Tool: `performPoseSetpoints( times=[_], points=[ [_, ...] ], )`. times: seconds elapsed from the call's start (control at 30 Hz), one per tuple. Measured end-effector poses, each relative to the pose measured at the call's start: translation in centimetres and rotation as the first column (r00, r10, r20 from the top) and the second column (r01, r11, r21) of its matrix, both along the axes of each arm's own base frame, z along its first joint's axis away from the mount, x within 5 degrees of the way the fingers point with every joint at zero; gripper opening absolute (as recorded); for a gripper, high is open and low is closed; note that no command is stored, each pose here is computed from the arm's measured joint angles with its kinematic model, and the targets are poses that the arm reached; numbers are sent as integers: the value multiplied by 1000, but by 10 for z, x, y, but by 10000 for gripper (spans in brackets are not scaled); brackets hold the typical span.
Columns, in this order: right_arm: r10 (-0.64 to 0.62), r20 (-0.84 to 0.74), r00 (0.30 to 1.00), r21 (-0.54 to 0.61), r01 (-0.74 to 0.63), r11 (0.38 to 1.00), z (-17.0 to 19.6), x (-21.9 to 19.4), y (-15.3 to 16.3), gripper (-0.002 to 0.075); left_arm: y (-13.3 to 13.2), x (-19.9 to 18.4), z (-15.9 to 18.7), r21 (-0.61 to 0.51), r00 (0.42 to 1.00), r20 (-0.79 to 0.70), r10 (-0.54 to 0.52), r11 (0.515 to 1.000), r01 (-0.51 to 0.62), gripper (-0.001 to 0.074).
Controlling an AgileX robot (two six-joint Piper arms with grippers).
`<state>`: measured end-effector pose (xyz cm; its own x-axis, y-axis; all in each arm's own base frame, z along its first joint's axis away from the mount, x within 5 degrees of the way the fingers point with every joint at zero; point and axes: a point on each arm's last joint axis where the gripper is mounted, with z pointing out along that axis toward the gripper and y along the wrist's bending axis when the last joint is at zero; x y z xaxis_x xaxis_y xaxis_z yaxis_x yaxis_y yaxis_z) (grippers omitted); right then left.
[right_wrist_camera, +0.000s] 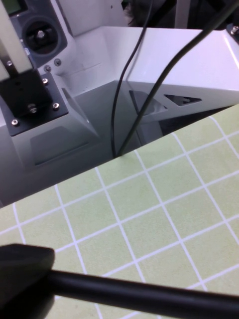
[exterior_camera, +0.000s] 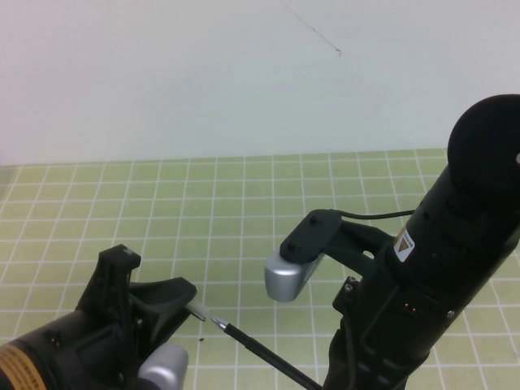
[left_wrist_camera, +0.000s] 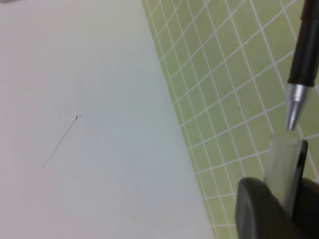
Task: Cap the pen
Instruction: Put the cap on the pen
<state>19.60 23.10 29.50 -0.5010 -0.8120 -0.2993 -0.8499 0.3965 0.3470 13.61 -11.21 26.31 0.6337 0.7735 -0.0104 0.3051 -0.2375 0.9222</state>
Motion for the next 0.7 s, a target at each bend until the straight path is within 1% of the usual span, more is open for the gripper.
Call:
performPoseSetpoints(
  times=[0.27,0.57,0.7],
  points=[
    [4,1,1000,2,-4,1000,0,0,0,57,-2,3,-4,12,1000,-14,0,1000,0,1],
    [20,6,1000,9,-20,1000,0,0,0,57,-3,5,-2,-6,1000,9,3,1000,-3,1],
    [23,7,1000,11,-23,1000,0,0,1,57,-3,3,-3,19,1000,8,-6,1000,6,1]
  ],
)
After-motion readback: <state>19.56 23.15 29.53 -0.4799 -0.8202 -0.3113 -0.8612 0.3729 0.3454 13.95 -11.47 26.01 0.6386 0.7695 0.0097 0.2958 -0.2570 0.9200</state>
